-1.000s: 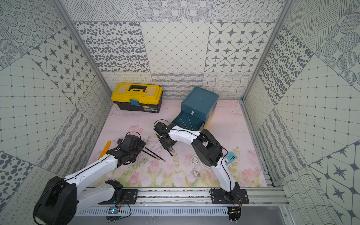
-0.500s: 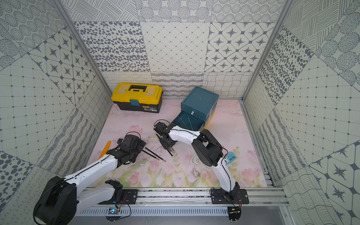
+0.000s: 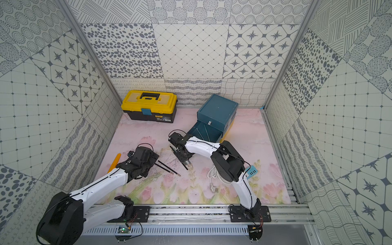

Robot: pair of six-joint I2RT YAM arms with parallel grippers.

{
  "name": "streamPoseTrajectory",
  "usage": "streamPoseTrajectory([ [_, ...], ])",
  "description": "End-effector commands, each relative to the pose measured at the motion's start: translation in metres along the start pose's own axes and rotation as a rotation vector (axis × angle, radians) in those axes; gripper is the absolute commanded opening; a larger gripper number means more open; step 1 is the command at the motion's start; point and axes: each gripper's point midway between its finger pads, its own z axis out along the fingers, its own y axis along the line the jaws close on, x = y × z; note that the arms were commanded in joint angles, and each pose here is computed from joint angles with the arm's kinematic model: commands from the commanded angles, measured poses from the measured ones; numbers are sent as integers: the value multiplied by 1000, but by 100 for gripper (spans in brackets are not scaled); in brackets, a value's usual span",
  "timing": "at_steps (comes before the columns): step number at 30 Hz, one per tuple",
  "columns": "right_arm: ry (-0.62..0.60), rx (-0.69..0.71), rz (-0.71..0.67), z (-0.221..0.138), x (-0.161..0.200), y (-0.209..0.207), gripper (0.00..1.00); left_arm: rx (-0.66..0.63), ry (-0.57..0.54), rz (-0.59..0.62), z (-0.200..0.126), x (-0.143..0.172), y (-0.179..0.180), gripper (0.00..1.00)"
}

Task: Please place the pencils in the drawer according to their color
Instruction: Pick up the pencil from the center of the board, then place the pencil in the drawer.

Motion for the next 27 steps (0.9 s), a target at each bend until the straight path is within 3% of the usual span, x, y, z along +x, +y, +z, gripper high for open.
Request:
streamPoseTrajectory([
  [1, -58, -9, 9, -25, -11, -1, 0, 15, -3, 16, -2, -2, -6, 99],
  [20, -244, -78, -6, -110, -45, 9, 0, 12, -5, 19, -2, -2, -5, 99],
  [27, -344, -1, -1, -153, -57, -12, 0, 17, -5, 18, -2, -3, -6, 99],
])
